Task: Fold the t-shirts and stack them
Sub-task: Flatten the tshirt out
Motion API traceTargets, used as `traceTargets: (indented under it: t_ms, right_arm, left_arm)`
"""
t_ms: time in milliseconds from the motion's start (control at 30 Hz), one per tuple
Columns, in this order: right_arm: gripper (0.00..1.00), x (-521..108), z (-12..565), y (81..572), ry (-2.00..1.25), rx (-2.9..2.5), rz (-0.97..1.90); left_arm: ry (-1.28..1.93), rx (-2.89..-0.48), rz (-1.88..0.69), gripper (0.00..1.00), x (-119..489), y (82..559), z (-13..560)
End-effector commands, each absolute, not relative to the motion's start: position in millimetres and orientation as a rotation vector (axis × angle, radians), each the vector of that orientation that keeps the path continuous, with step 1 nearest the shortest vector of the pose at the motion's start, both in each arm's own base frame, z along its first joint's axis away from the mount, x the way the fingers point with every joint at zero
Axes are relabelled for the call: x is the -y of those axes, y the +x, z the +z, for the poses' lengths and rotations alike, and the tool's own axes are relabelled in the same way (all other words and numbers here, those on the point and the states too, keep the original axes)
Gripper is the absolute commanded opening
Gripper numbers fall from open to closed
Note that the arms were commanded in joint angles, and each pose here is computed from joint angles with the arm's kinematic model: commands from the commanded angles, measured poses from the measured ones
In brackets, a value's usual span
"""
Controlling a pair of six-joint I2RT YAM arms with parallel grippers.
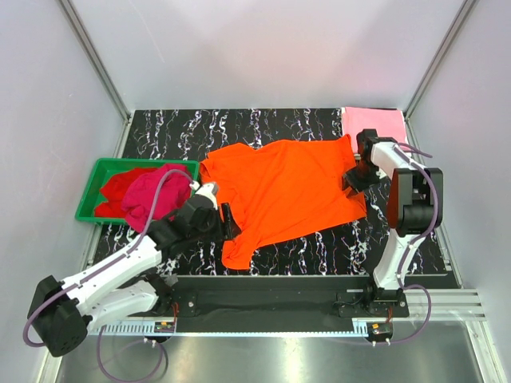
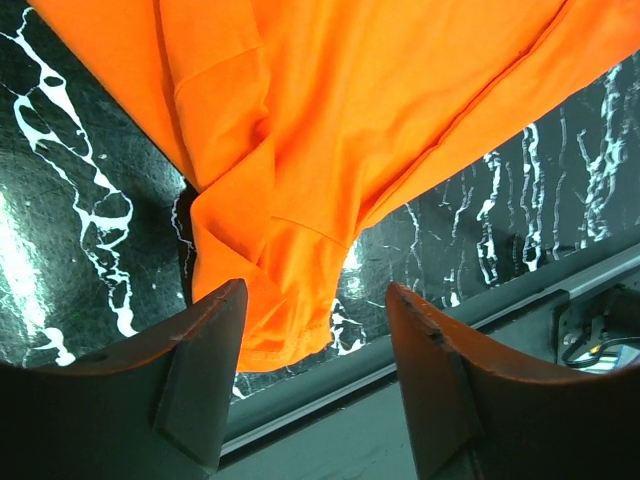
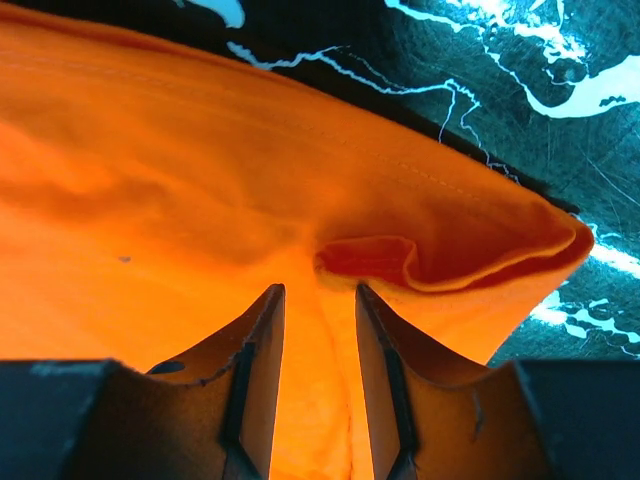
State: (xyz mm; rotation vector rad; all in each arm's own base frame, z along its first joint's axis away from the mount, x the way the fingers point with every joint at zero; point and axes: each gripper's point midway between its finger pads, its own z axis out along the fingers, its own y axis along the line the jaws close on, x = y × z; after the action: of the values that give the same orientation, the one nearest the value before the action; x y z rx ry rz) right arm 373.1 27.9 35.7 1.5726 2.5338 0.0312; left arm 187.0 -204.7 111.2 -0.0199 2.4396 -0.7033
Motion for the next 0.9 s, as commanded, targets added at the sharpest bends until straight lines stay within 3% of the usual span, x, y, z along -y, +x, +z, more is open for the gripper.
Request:
traceTargets:
  t_ms: [0, 167, 267, 300, 333, 433, 767, 867]
  right_arm:
    - [0.42, -25, 29, 369, 1.623, -2.537, -0.022]
    - [0.37, -16, 21, 364, 1.603, -2.533, -0.107]
    - [0.24, -12, 22, 365, 1.583, -2.517, -0.117]
    - [0.06, -13, 21, 365, 1.573, -2.522, -0.11]
    - [0.0, -13, 20, 365, 1.559, -2.533, -0.108]
    - [0.0, -18, 21, 364, 1.502, -2.562, -0.051]
    - [0.0, -18, 46, 356, 1.323, -2.518, 0.055]
    - [0.0, -19, 56, 354, 1.277, -2.488, 0.103]
  left_arm:
    - [0.018, -2.423, -0.68, 0.66, 206, 192, 113]
    - [0.117, -2.481, -0.595, 0.7, 209, 193, 95]
    - [0.163, -2.526, -0.519, 0.7, 214, 195, 81]
    - [0.172, -2.545, -0.493, 0.69, 214, 195, 77]
    - [0.173, -2.567, -0.45, 0.67, 214, 196, 70]
    - [0.176, -2.61, -0.393, 0.62, 212, 189, 61]
    - [0.194, -2.638, -0.301, 0.61, 209, 180, 54]
    - [0.193, -2.635, -0.259, 0.55, 206, 183, 50]
